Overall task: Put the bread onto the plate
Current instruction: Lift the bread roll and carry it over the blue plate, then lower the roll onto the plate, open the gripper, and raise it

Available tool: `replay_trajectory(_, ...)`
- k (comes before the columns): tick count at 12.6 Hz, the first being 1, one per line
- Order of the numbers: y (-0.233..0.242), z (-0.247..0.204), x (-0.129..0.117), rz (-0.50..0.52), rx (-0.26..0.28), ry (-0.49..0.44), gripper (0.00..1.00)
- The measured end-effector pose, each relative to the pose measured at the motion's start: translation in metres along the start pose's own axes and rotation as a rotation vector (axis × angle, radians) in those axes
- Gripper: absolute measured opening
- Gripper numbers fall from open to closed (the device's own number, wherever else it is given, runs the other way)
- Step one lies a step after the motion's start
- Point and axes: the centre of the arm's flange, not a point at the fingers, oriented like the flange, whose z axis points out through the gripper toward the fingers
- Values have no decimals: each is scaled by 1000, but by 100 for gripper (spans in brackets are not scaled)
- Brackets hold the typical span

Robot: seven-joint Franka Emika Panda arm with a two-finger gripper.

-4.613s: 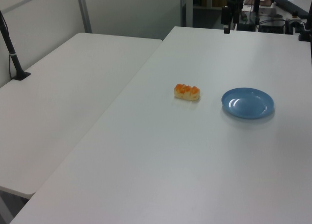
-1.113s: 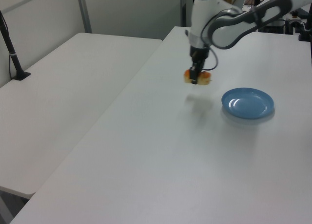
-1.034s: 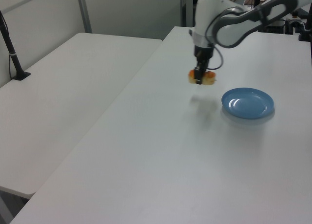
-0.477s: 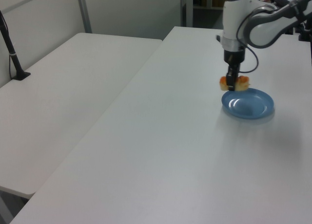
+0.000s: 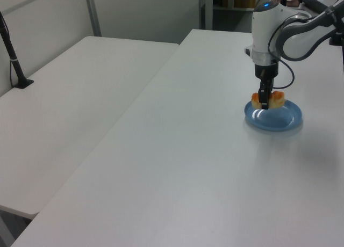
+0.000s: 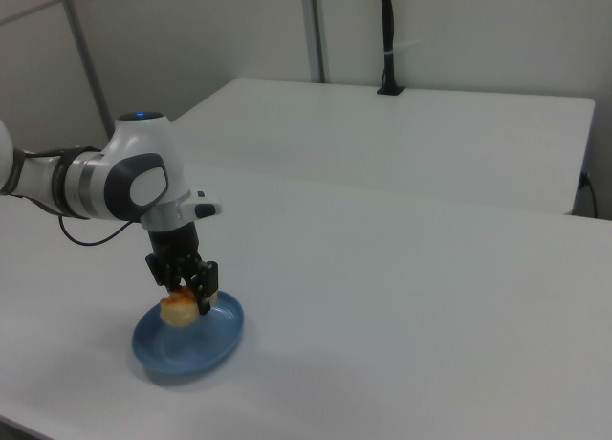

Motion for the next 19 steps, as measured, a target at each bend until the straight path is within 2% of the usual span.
replay_trajectory(1, 0, 1, -1, 0, 0, -3, 66)
replay_trajectory(2, 0, 3, -1, 0, 0, -7, 81)
replay_trajectory(4, 0, 4, -1, -1, 0, -8, 100)
replay_trajectory(7, 0, 0, 1, 0, 0, -1, 100)
replay_trajectory(10, 3, -28, 11, 6, -4, 0, 100)
replay_trajectory(14, 8, -95, 27, 19, -9, 17, 100)
replay_trajectory(19, 16, -184, 32, 38, -10, 59, 100)
